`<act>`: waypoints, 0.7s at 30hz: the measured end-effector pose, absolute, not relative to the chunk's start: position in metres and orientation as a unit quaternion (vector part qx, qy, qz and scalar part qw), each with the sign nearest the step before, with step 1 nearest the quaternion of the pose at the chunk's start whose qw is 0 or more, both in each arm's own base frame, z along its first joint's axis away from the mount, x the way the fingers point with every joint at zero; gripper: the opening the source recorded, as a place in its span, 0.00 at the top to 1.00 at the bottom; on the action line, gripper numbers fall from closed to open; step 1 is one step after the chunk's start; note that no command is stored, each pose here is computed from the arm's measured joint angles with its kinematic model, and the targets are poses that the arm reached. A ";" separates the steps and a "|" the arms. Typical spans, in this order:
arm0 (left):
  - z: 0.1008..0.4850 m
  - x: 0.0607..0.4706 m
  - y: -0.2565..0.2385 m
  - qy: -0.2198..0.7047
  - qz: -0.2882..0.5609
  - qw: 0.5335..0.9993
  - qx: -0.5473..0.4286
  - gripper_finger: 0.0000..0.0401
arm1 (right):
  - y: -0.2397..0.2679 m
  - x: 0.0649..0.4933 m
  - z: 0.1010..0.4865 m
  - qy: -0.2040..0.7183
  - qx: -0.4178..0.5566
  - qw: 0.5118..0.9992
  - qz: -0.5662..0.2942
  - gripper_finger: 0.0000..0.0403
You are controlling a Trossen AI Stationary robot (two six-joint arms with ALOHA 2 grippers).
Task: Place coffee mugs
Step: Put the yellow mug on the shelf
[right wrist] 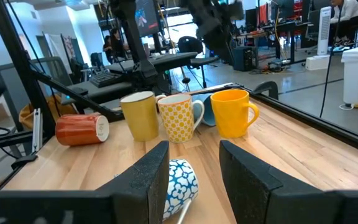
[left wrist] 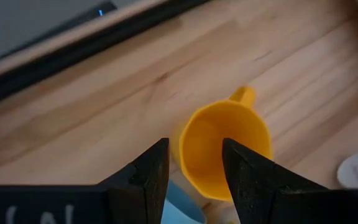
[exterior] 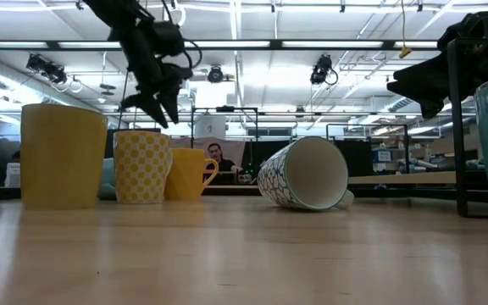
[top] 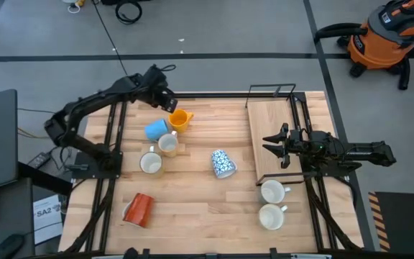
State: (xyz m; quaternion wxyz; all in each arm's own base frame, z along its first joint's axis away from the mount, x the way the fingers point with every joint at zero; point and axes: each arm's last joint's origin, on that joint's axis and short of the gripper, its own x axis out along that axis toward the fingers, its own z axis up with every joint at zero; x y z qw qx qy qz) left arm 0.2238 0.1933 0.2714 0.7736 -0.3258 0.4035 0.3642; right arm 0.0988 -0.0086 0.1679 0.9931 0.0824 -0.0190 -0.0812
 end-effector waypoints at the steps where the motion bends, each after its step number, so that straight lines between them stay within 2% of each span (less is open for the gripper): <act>1: 0.267 0.226 0.195 0.410 0.362 0.770 -0.329 0.61 | -0.009 0.099 0.168 -0.019 0.082 0.993 -0.081 0.64; 9: 0.240 0.237 0.204 0.448 0.359 0.745 -0.340 0.61 | -0.009 0.099 0.168 -0.019 0.082 0.993 -0.081 0.64; 21: 0.222 0.245 0.205 0.477 0.353 0.728 -0.344 0.61 | -0.009 0.099 0.168 -0.019 0.082 0.993 -0.081 0.64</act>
